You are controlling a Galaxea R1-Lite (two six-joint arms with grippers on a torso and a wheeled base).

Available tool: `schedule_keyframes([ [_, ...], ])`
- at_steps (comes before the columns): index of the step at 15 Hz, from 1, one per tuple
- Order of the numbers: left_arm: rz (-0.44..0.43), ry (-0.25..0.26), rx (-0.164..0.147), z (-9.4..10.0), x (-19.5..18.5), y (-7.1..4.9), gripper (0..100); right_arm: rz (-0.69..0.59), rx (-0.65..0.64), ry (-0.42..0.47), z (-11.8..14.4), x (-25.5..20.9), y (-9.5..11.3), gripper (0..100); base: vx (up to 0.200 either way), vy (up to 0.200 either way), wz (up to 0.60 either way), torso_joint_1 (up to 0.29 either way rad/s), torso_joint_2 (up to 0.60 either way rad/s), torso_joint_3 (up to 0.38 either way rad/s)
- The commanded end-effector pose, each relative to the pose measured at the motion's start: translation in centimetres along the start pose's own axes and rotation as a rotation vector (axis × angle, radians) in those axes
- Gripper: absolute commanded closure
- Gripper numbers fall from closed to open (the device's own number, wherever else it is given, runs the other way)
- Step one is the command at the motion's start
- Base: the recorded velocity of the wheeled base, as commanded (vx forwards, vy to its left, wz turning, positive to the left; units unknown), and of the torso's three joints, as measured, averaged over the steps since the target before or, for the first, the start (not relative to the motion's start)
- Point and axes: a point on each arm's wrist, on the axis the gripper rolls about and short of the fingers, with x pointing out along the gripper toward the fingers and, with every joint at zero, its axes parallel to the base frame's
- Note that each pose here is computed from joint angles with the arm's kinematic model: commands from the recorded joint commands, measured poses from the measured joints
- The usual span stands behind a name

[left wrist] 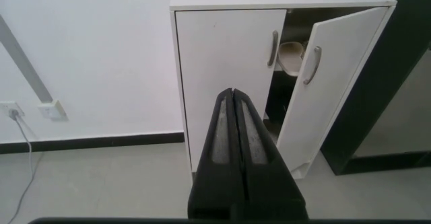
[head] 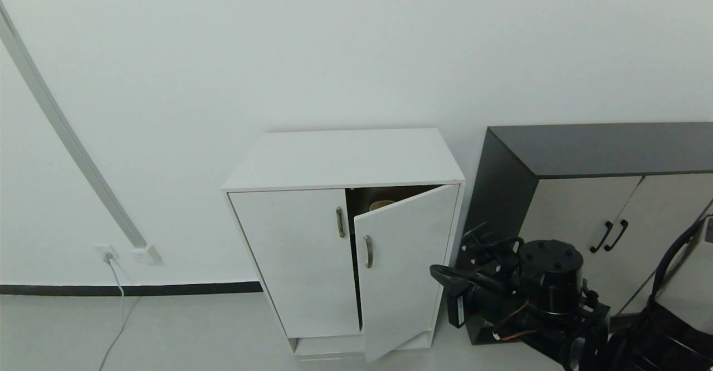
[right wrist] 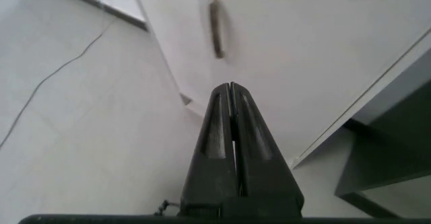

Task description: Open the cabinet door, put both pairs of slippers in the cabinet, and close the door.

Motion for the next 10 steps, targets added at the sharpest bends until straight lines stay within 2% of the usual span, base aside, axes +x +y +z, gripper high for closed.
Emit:
schedule_keyframes([
  [1,0.0,0.0,0.0,0.0,0.0,0.0,100,0.01,-0.001,-0.003,0.1,-0.5,0.2,100,0.2,0.0,0.0,-0.002,0.0,0.002],
  [8,0.0,0.0,0.0,0.0,0.0,0.0,100,0.034,-0.008,0.04,-1.0,-0.9,0.9,100,0.2,0.0,0.0,-0.002,0.0,0.006],
  [10,0.0,-0.002,-0.002,0.0,0.0,0.0,100,0.033,-0.007,0.054,-1.4,-0.6,0.9,100,0.0,0.0,0.0,0.0,0.0,0.0],
])
